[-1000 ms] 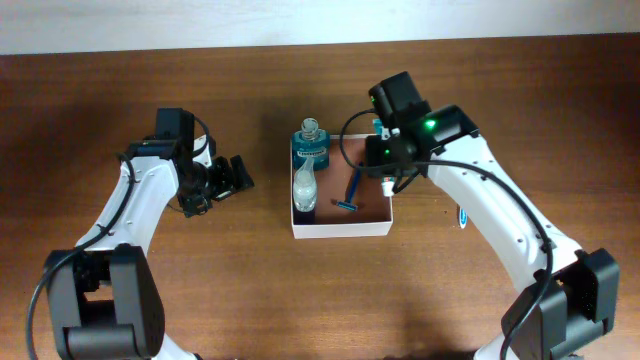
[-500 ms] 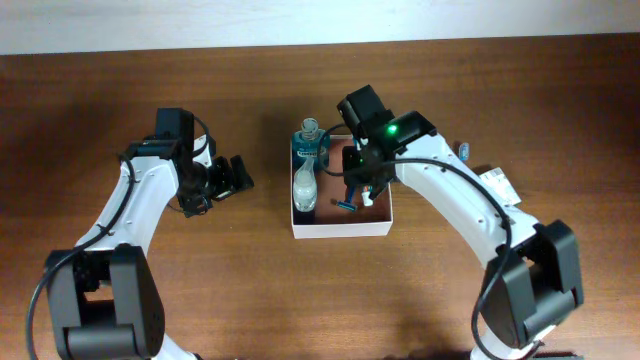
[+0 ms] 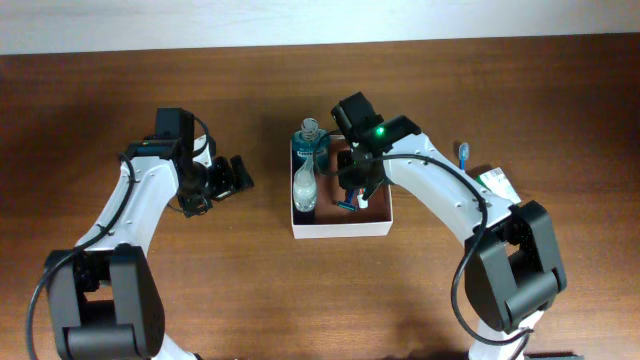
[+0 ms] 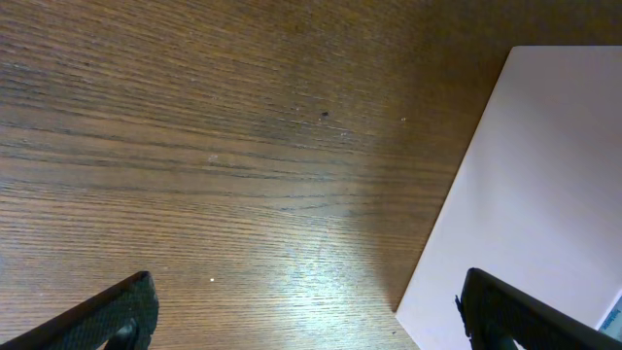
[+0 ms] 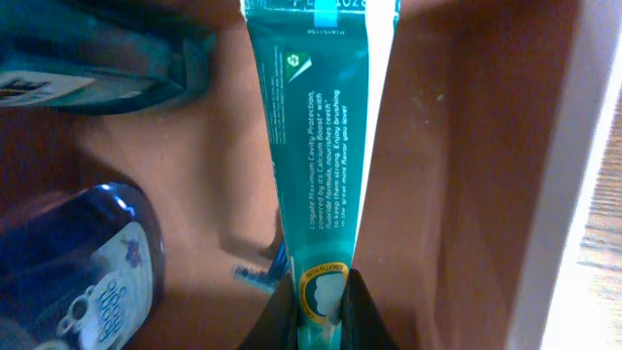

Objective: Pack container
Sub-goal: 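Lower the tube into the box beside the razor and release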

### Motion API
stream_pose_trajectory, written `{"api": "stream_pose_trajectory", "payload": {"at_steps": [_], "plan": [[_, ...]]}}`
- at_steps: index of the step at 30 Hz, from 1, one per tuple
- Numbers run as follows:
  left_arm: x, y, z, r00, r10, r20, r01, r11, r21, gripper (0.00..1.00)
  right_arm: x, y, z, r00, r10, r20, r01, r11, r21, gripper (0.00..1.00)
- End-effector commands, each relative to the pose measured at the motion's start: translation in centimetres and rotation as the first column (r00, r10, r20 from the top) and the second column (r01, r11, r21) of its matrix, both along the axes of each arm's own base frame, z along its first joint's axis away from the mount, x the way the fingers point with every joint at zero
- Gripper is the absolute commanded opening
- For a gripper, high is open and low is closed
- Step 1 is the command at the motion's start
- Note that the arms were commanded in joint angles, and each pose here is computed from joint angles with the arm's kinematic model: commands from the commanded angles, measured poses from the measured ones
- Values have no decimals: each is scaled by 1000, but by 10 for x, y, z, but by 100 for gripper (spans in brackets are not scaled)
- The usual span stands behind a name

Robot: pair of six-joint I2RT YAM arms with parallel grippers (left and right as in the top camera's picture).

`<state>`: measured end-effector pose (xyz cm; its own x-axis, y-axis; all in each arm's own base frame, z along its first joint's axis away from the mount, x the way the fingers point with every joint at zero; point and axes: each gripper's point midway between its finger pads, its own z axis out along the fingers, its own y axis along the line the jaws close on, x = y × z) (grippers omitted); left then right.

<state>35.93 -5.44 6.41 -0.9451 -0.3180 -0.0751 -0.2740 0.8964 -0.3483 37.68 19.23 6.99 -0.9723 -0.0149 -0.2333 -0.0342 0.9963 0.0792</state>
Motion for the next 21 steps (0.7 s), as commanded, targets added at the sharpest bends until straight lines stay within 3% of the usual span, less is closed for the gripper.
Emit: {"api": "stream_pose_trajectory", "payload": {"at_steps": [1,9,17,21], "plan": [[-2,1,-5,1000,1,-15,-1,1000,0,99,-5,0,-15,1000,-3,-16,3,1000,-11,8],[-2,1,-5,1000,1,-14,-1,1000,0,99,-6,-1,-29,1000,1,-2,-1,1000,-5,8],[-2,1,-5,1000,1,-14,-1,1000,0,99,-5,3,-27,1000,24,2,-25,1000,16,34],[-2,1,-5,1000,1,-14,-1,1000,0,99,-2,16,-11,998,57,14,-58,995,78,36]]}}
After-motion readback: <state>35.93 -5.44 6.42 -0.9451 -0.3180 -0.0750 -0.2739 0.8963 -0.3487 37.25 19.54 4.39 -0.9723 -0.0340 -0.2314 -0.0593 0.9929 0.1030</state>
